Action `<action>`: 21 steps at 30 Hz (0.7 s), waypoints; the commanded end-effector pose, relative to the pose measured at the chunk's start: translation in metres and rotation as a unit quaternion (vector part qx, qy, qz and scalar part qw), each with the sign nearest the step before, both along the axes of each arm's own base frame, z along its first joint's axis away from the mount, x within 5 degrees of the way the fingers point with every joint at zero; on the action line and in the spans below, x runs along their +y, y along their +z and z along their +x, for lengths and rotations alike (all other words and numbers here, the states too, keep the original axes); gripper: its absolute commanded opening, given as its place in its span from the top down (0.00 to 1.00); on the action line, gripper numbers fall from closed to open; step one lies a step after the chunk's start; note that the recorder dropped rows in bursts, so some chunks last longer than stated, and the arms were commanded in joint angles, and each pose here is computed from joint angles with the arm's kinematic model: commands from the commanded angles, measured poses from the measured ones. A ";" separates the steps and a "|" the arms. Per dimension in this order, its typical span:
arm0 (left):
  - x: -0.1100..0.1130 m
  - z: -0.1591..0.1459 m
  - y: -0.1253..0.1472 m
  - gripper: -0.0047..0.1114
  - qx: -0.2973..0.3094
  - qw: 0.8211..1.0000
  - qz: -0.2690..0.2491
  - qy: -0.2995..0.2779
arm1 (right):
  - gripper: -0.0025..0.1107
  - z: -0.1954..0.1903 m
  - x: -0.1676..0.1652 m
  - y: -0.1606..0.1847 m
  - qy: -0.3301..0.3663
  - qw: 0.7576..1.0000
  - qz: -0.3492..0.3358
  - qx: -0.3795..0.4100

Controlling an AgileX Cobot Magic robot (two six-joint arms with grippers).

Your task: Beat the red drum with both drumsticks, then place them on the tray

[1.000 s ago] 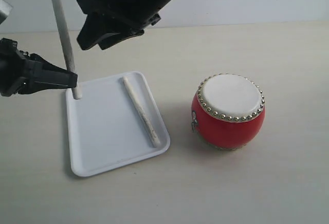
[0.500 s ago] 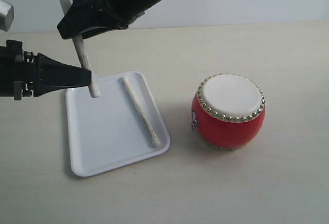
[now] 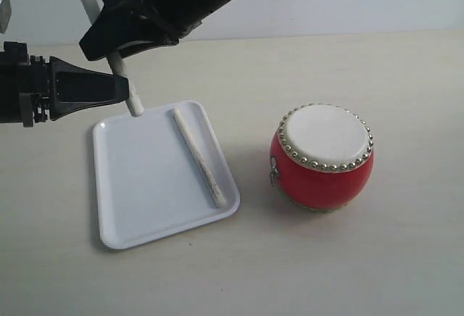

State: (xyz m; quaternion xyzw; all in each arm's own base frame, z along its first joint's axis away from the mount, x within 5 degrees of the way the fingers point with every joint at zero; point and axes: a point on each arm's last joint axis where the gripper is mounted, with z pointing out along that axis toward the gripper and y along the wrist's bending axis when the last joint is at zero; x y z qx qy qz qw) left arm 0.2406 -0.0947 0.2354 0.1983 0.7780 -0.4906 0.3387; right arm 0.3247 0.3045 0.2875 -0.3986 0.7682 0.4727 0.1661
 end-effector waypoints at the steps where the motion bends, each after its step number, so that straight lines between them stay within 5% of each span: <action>1: 0.001 0.002 0.003 0.96 0.001 1.000 -0.023 0.016 | 0.85 -0.004 0.002 0.003 0.005 1.000 0.012 0.005; 3: 0.001 0.002 0.003 0.96 0.002 1.000 -0.025 0.018 | 0.96 -0.006 0.004 0.003 0.008 1.000 0.012 0.005; 8: 0.001 0.002 0.003 0.88 0.006 1.000 -0.024 0.018 | 0.98 -0.008 0.007 0.003 0.010 1.000 0.012 0.003; 12: 0.001 0.002 0.000 0.66 0.013 1.000 -0.013 0.016 | 0.98 -0.006 0.008 0.003 -0.004 1.000 0.013 -0.002; 15: 0.005 0.006 -0.004 0.41 0.015 0.999 0.015 0.045 | 0.98 -0.002 0.006 0.000 -0.037 0.999 -0.008 0.009; 21: 0.026 0.016 -0.010 0.42 0.015 0.991 0.061 0.117 | 0.98 0.010 -0.008 -0.019 -0.128 0.982 -0.137 0.021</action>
